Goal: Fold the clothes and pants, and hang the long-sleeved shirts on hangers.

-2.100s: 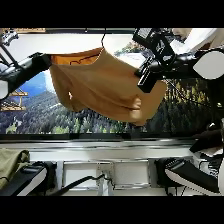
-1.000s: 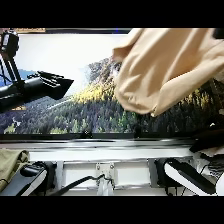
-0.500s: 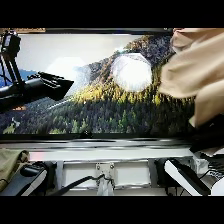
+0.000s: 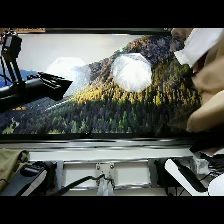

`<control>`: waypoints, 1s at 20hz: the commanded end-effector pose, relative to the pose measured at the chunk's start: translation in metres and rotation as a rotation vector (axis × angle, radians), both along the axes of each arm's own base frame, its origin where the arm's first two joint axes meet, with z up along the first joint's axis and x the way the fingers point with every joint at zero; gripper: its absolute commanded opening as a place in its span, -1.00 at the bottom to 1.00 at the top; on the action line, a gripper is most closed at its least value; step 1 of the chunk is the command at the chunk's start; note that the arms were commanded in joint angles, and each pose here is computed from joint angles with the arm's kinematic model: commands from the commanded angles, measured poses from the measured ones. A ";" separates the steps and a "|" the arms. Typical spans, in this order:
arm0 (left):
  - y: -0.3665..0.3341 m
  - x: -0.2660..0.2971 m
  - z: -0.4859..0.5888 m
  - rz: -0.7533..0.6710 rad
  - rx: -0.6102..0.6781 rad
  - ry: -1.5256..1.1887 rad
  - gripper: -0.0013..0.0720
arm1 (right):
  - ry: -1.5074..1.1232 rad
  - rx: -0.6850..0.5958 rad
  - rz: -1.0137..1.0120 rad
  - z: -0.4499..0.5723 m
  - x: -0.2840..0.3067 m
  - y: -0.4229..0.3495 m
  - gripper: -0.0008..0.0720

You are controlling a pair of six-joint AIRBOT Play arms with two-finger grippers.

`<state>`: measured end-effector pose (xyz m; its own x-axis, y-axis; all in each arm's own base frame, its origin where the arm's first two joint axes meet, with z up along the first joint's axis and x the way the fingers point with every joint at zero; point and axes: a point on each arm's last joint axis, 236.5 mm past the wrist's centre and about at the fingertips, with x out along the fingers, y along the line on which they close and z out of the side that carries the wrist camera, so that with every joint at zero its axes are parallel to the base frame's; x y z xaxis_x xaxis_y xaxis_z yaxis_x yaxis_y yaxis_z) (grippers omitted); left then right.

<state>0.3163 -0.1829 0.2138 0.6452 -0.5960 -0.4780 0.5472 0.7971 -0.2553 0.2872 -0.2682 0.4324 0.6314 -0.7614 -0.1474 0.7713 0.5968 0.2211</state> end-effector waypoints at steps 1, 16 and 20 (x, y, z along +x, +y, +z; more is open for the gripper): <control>0.000 0.003 -0.006 -0.001 0.011 0.011 -0.04 | -0.041 -0.004 -0.072 0.004 -0.012 -0.026 -0.91; -0.002 0.009 -0.017 -0.001 0.019 0.042 -0.04 | -0.118 -0.075 -0.214 0.040 -0.034 -0.095 -0.92; -0.002 0.009 -0.017 -0.001 0.018 0.042 -0.04 | -0.103 -0.058 -0.253 0.030 -0.041 -0.114 -0.92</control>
